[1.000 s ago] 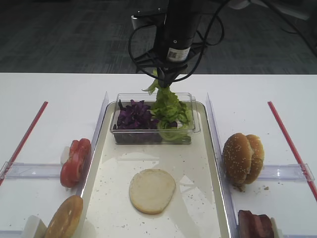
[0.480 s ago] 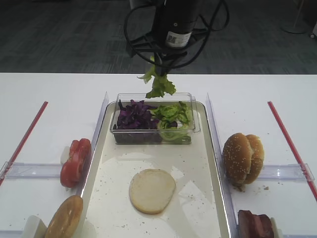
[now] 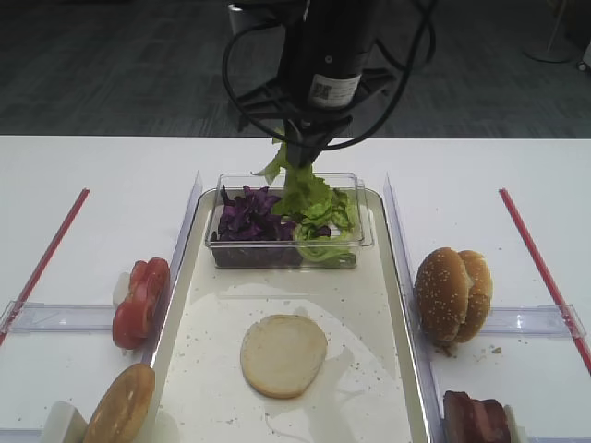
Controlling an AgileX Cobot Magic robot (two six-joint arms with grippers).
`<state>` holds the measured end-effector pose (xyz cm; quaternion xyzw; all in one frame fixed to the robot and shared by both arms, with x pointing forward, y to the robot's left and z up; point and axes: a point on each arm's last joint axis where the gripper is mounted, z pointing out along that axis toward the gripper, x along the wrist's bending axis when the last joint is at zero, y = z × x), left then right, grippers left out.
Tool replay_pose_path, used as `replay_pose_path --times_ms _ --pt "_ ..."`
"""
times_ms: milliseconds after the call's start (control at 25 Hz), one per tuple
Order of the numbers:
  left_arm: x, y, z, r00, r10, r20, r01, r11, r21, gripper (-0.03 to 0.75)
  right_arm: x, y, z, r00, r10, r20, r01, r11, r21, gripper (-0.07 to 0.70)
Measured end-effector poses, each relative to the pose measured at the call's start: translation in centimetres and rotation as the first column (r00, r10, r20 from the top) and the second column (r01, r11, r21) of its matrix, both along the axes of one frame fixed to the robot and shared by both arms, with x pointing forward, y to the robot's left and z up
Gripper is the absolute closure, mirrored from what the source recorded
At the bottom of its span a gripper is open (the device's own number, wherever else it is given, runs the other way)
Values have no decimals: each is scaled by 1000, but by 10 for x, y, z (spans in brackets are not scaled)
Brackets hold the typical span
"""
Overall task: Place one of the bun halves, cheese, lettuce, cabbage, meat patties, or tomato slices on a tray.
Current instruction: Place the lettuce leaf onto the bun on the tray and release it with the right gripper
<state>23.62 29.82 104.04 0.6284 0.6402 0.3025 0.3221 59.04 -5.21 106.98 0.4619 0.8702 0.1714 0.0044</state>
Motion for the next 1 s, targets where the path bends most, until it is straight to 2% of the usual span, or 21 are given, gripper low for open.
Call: replay_pose_path --times_ms 320,640,1000 --pt "0 0 0 1000 0 0 0 1000 0 296 -45 14 -4 995 83 -53 -85 996 -26 574" --pt "0 0 0 1000 0 0 0 1000 0 296 -89 30 -15 977 180 -111 -186 981 -55 574" --pt "0 0 0 1000 0 0 0 1000 0 296 -109 28 -33 962 197 -190 -214 974 -71 574"
